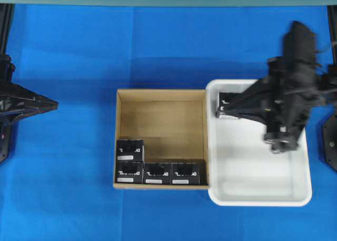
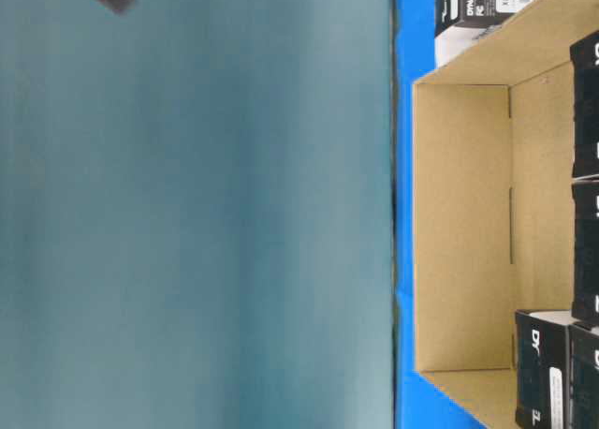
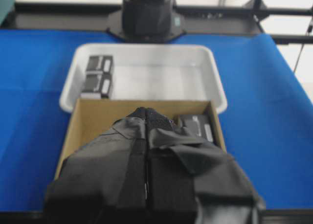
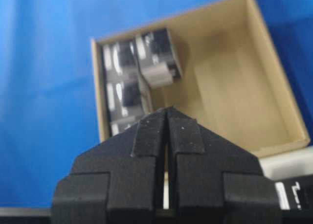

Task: Pick the box from inside the cardboard box.
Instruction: 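Swing the right arm over the cardboard box toward its upper-left package, then lower the open right gripper around the upper-left black-and-white package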

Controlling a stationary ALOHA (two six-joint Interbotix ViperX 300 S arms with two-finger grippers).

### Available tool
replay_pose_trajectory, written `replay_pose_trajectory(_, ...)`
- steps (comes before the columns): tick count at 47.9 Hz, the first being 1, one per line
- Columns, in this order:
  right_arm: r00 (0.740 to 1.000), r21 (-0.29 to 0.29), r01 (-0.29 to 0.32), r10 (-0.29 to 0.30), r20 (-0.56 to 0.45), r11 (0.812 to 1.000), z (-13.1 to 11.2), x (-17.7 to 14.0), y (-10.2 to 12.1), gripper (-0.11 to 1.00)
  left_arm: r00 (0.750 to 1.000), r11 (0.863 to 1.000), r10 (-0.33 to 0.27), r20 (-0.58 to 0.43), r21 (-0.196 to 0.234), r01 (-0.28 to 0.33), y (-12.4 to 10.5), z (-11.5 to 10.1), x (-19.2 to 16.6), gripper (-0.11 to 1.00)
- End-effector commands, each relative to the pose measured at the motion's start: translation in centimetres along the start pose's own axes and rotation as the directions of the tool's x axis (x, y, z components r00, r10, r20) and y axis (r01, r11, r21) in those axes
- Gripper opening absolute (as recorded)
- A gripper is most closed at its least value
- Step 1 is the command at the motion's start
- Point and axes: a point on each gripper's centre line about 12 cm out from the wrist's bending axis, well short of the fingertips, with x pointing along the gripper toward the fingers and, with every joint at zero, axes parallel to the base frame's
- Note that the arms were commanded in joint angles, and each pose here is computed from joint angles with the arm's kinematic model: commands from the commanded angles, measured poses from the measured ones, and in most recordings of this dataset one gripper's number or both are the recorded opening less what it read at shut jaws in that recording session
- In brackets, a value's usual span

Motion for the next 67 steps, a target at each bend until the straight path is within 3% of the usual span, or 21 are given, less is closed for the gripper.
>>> replay_pose_trajectory(1,0.998,0.003,0.014,-0.013,-0.061,1.0,1.7,1.0,0.4,0.01,1.0,1.0,0.0,0.015,-0.002,0.0,0.0,1.0,0.1,-0.07)
replay_pose_trajectory(11,0.961,-0.015,0.055,-0.057,-0.27,0.998,4.0,5.8,0.9,0.01,0.999,1.0,-0.004,-0.049,-0.024,0.003,-0.1,0.2,0.0,-0.07)
replay_pose_trajectory(20,0.903,-0.08,0.065,-0.093,-0.419,0.995,5.1,9.9,0.7,0.01,0.995,0.999,-0.018,-0.098,-0.038,0.014,-0.4,-0.2,-0.2,-0.07)
replay_pose_trajectory(31,0.885,-0.175,0.019,-0.098,-0.455,0.984,6.8,13.7,1.0,0.01,0.987,0.999,-0.03,-0.161,-0.038,0.025,-0.6,-0.6,-0.9,-0.07)
replay_pose_trajectory(41,0.841,-0.217,-0.006,-0.113,-0.529,0.976,6.4,17.0,0.7,0.01,0.975,0.999,-0.028,-0.219,-0.037,0.02,-0.6,-1.0,-1.7,-0.07)
replay_pose_trajectory(50,0.793,-0.224,-0.019,-0.121,-0.596,0.974,6.2,19.1,0.4,0.02,0.97,0.999,-0.026,-0.243,-0.037,0.018,-0.5,-0.9,-2.4,-0.07)
replay_pose_trajectory(57,0.794,-0.23,-0.031,-0.115,-0.596,0.973,6.5,19.9,0.5,0.03,0.969,0.999,-0.02,-0.246,-0.037,0.011,-0.4,-0.8,-2.6,-0.07)
replay_pose_trajectory(67,0.779,-0.176,-0.111,-0.024,-0.626,0.978,5.6,21.2,1.2,0.04,0.969,0.999,-0.014,-0.246,-0.036,0.005,-0.3,-0.8,-2.6,-0.07)
